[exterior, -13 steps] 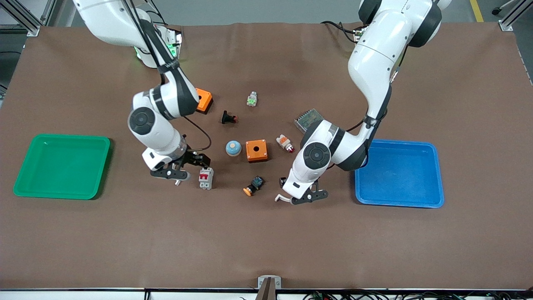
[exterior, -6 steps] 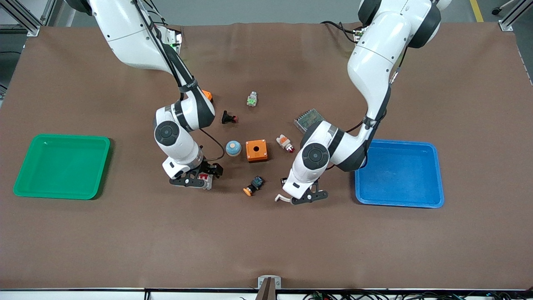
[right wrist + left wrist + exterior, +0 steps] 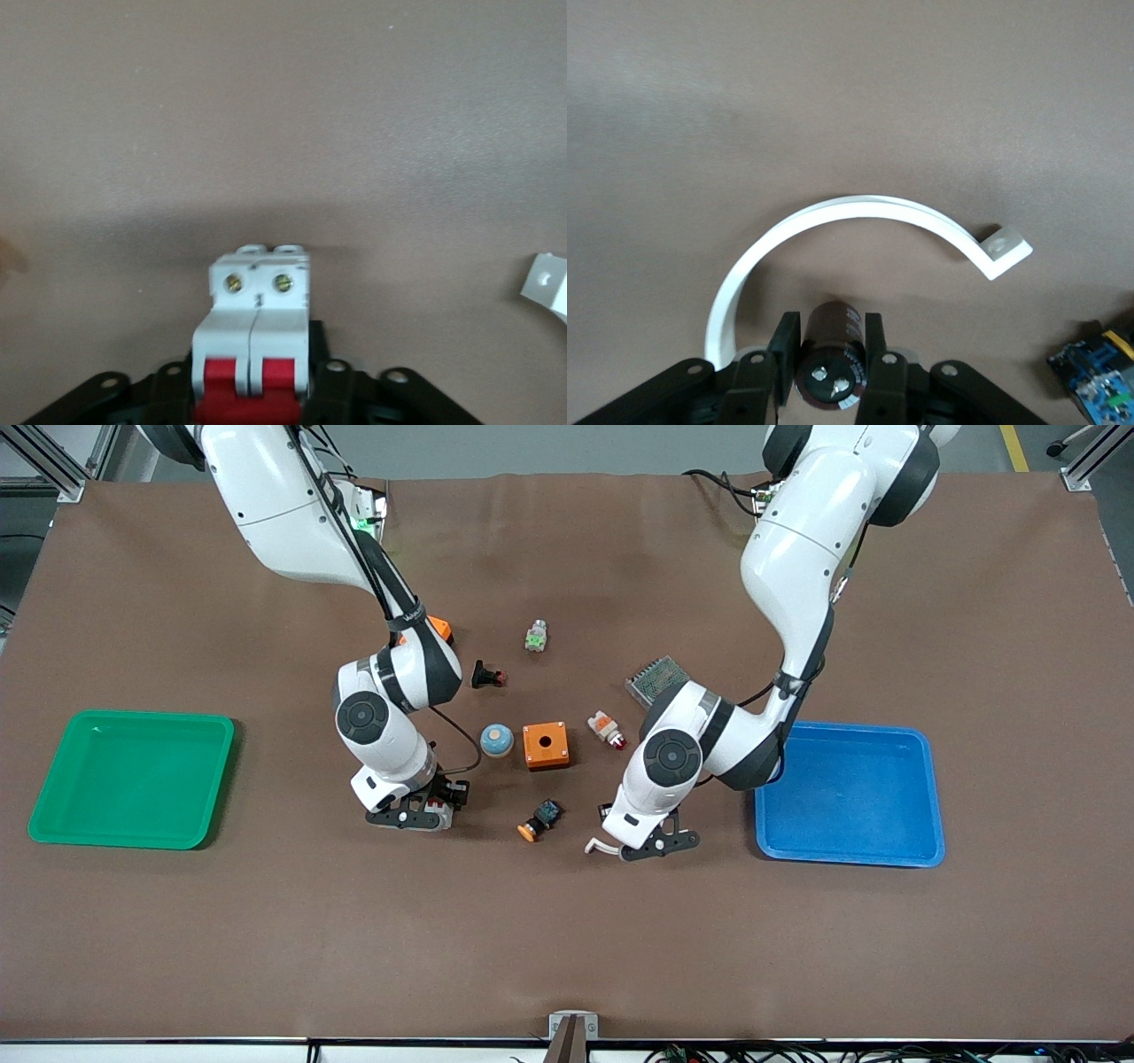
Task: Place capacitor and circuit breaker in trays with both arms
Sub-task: 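Carry the capacitor to the blue tray while the right gripper carries the breaker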
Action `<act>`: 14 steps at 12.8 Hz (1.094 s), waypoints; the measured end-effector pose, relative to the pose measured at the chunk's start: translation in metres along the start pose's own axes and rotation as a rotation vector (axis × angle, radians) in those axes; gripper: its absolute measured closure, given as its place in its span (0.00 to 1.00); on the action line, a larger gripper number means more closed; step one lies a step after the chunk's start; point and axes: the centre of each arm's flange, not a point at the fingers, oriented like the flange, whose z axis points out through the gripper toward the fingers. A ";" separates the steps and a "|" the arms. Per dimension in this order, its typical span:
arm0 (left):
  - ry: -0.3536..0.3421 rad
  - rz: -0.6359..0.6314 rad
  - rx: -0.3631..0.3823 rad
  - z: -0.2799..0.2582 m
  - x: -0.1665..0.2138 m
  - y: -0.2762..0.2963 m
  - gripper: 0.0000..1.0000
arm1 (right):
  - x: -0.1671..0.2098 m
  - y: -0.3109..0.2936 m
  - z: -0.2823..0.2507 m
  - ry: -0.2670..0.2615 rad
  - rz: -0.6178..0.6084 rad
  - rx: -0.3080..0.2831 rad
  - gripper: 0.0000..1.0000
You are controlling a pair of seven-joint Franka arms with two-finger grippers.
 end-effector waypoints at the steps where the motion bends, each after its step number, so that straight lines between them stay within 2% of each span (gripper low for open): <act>1: -0.014 -0.011 0.010 -0.018 0.003 -0.004 0.67 | 0.002 0.002 -0.001 -0.012 0.003 -0.008 0.60; 3: -0.050 -0.055 0.019 -0.066 0.014 -0.023 0.67 | 0.011 0.011 -0.009 -0.060 0.020 -0.038 0.60; 6: -0.081 -0.128 0.032 -0.125 0.042 -0.075 0.67 | 0.054 0.063 -0.073 -0.105 0.033 -0.080 0.60; 10: -0.141 -0.136 0.092 -0.120 0.098 -0.185 0.67 | 0.096 0.232 -0.161 -0.115 0.055 -0.056 0.60; 12: -0.151 -0.120 0.118 -0.113 0.124 -0.249 0.67 | 0.092 0.330 -0.163 -0.124 0.056 -0.048 0.60; 14: -0.175 -0.095 0.130 -0.104 0.138 -0.301 0.67 | 0.074 0.425 -0.149 -0.103 0.042 -0.051 0.60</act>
